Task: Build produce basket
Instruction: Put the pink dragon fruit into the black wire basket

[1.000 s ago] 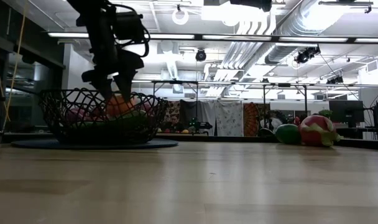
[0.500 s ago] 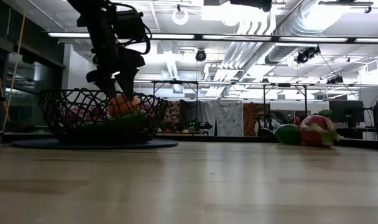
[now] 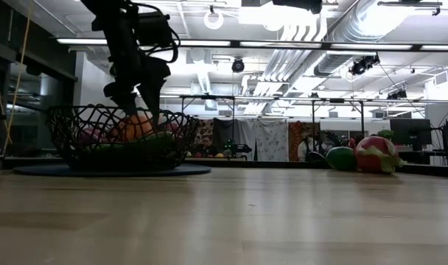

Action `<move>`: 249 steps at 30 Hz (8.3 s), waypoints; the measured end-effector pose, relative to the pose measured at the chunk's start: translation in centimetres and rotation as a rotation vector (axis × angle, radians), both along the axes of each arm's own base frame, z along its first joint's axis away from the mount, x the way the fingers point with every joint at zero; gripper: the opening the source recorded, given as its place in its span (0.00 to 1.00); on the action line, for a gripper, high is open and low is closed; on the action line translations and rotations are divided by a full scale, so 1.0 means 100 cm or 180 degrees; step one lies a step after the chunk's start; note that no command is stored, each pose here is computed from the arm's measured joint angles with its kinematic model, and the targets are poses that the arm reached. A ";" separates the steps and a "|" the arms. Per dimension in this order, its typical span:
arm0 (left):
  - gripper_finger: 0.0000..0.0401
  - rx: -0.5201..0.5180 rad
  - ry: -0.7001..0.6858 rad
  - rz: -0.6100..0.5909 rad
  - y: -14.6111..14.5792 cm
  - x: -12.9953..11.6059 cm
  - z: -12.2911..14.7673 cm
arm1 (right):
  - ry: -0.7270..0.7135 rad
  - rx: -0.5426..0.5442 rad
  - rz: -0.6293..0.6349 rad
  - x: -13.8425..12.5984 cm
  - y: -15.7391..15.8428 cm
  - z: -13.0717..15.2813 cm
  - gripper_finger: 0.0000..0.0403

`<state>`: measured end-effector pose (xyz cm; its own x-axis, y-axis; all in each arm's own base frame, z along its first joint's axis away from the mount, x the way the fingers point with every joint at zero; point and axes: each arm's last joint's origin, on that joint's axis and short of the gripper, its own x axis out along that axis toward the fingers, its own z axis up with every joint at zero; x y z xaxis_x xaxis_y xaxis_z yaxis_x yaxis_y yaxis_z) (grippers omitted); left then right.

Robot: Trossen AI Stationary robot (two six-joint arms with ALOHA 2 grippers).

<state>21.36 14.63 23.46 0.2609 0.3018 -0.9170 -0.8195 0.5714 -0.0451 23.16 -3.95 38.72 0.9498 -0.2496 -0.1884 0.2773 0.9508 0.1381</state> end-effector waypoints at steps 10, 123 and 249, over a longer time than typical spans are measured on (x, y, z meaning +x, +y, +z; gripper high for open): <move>0.97 0.0137 -0.0595 -0.0333 -0.007 0.000 0.066 | -0.0023 0.0050 -0.0011 0.000 0.000 0.000 0.82; 0.97 0.2022 -0.3269 -0.0965 -0.099 -0.085 0.143 | 0.1550 0.2555 -0.4339 -0.115 -0.073 -0.204 0.48; 0.97 0.2228 -0.4000 -0.0620 -0.099 -0.089 0.164 | -0.0041 0.2272 -0.0970 0.225 -0.086 -0.116 0.70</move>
